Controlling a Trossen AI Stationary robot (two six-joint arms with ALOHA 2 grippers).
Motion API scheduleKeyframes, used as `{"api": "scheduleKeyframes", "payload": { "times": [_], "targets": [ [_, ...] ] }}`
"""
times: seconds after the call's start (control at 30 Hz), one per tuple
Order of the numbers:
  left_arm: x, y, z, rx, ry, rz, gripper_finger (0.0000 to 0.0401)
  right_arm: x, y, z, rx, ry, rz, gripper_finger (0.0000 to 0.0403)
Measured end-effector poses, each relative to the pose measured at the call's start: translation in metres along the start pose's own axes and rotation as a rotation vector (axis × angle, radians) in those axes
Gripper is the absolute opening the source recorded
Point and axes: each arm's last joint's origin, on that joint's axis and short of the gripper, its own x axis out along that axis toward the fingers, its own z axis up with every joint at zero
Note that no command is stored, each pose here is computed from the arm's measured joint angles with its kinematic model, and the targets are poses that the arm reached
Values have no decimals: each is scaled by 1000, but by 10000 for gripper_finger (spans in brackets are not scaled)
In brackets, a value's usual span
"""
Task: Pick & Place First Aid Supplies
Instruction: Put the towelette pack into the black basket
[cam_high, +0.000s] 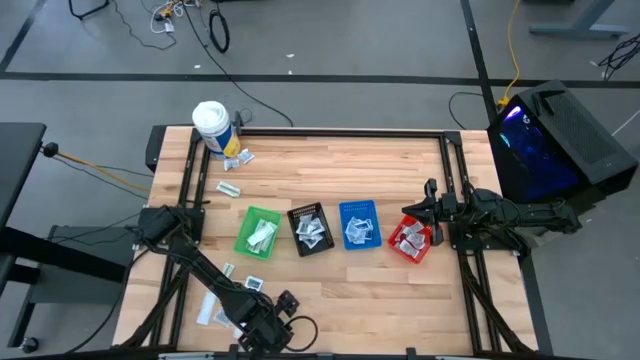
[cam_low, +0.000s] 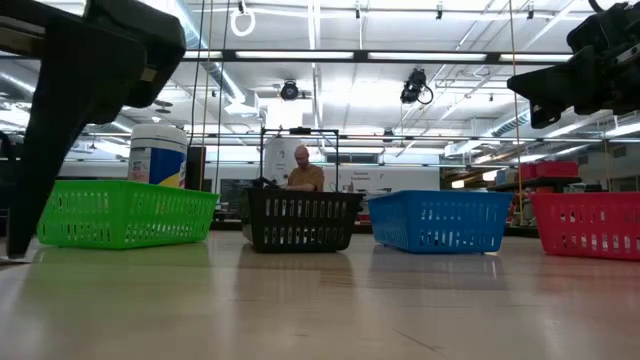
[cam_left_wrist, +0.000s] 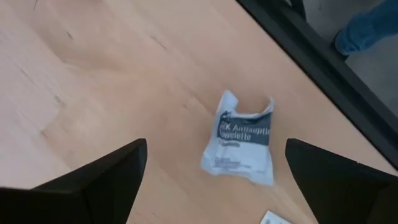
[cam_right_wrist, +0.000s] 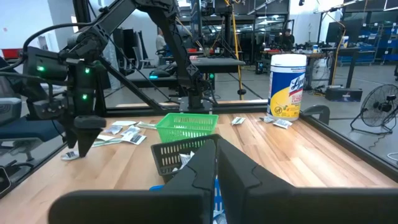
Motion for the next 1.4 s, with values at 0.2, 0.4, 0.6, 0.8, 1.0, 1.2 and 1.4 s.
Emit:
{"api": "scheduleKeyframes", "payload": {
  "times": [0.2,0.4,0.6,0.8,1.0,1.2,1.4],
  "targets": [
    [0,-4,-4,12,43,-6,390,0,0,0,0,0,0,23],
    [0,-4,-3,12,37,-6,390,0,0,0,0,0,0,23],
    [4,-6,-4,17,42,-4,390,0,0,0,0,0,-1,23],
    [5,-8,-4,22,44,-6,390,0,0,0,0,0,0,23],
    [5,-8,-4,56,41,-15,390,0,0,0,0,0,0,23],
    [12,-9,-4,61,48,-51,389,0,0,0,0,0,0,23],
    [13,-8,-5,57,50,-69,380,0,0,0,0,0,0,23]
  ]
}}
